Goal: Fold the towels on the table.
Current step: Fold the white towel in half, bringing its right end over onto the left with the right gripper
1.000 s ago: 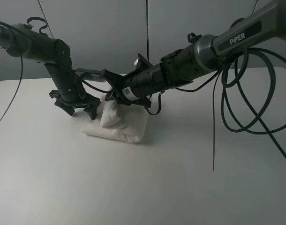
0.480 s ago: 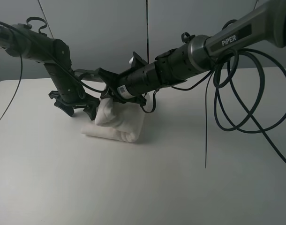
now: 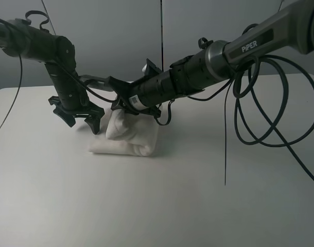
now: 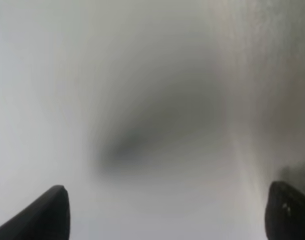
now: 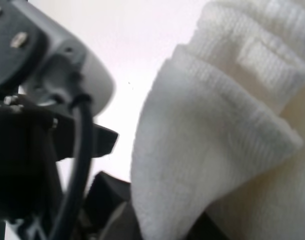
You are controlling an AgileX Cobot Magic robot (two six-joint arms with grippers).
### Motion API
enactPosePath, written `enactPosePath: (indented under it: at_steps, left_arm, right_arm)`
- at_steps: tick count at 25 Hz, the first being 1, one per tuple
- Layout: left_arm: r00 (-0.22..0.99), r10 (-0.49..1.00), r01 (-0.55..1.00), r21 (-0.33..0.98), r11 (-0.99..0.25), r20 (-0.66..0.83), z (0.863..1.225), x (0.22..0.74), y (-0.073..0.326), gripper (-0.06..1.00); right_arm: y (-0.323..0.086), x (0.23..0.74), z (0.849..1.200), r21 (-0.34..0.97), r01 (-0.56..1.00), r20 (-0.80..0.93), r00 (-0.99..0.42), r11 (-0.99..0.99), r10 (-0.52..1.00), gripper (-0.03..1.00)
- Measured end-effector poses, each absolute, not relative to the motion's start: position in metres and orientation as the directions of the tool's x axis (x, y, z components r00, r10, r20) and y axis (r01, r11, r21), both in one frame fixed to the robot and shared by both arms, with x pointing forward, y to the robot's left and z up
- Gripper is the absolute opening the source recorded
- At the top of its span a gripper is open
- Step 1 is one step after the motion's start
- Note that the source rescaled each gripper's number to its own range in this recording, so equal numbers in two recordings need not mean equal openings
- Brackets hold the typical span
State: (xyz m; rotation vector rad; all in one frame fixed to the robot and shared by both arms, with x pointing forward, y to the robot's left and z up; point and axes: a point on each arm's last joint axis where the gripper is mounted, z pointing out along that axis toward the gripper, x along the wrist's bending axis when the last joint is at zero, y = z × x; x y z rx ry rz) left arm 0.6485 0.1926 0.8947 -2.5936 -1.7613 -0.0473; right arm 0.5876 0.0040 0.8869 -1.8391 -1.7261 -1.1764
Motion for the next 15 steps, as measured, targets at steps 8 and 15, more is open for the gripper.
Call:
enactPosePath:
  at_steps: [8, 15]
  left_arm:
    - [0.391, 0.917, 0.917, 0.055, -0.396, 0.076, 0.944, 0.661, 0.193, 0.99]
    - [0.395, 0.914, 0.911, 0.086, -0.402, 0.089, 0.969, 0.669, 0.192, 0.99]
  right_arm:
    - [0.004, 0.588, 0.887, 0.27, 0.942, 0.761, -0.084, -0.197, 0.643, 0.03]
    - [0.004, 0.588, 0.887, 0.263, 0.943, 0.764, -0.075, -0.204, 0.641, 0.03]
